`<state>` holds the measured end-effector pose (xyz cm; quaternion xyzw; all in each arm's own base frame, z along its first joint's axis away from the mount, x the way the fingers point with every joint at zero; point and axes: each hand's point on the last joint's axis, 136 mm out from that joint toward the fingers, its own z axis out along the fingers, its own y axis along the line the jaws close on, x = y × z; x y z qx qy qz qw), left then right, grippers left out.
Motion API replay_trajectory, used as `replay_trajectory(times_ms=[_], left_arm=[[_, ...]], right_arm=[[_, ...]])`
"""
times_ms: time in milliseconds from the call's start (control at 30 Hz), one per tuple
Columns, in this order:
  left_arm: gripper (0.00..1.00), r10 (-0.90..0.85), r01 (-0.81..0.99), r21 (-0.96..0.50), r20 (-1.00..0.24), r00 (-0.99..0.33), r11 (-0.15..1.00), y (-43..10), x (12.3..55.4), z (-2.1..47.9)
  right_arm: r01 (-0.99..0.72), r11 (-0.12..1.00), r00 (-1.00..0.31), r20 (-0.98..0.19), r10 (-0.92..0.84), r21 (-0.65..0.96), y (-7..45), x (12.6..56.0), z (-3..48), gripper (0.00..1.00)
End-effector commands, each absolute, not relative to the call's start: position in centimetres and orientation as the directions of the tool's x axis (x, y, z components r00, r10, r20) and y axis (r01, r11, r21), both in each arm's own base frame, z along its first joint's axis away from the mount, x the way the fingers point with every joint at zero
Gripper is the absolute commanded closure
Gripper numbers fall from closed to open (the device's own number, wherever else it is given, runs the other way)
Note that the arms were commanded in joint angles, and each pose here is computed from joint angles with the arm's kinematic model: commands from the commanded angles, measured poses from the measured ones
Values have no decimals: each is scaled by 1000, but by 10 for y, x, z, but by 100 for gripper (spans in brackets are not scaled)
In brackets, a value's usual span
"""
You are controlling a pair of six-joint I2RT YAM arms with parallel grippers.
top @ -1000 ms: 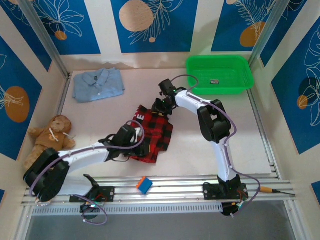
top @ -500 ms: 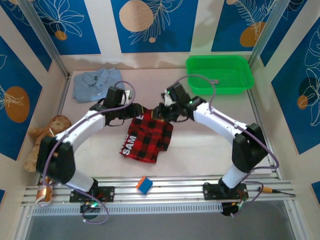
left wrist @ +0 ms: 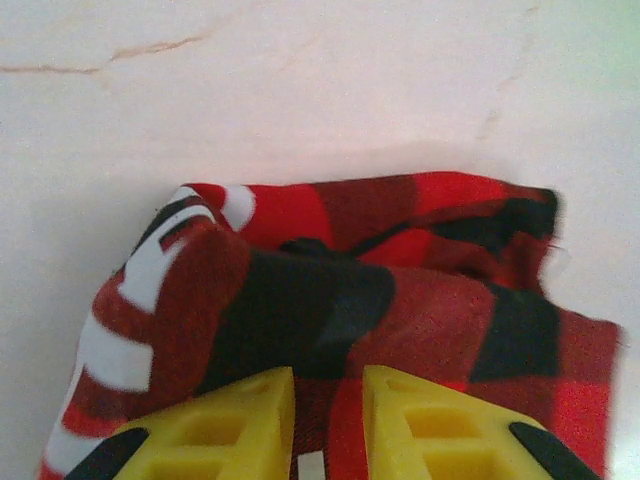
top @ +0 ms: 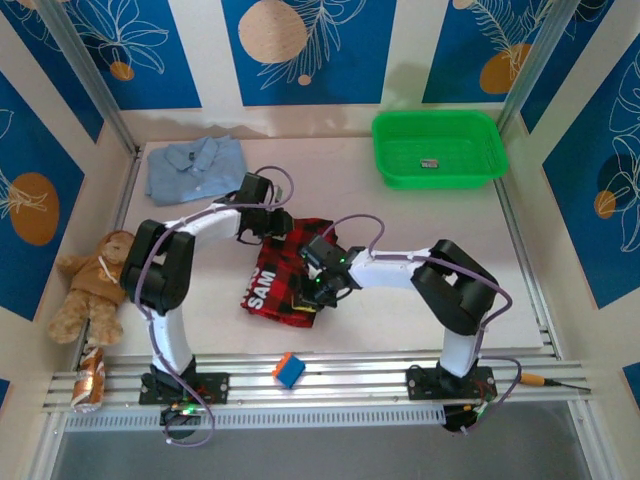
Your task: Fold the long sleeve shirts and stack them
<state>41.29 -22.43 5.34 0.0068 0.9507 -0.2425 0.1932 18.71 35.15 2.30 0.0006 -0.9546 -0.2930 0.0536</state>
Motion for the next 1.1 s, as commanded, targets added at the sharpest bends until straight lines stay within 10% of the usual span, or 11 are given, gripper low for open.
replay_trajectory(times_ms=[0,233,567,1067], left_arm=[[76,-69,83,-384,-366,-928,919,-211,422,24],[68,-115,106,-496,-394,-912,862,-224,416,46],[5,-129,266,-562,-565,-815,783,-223,387,186],[0,-63,247,-569,-469,-881,785,-212,333,113]], right_arm=[[62,871,-990,138,-6,488,341,173,1,84],[0,860,-998,59,-35,511,342,176,40,77],[61,927,-988,-112,110,369,233,206,105,24],[37,751,-958,-191,214,659,227,282,62,19]])
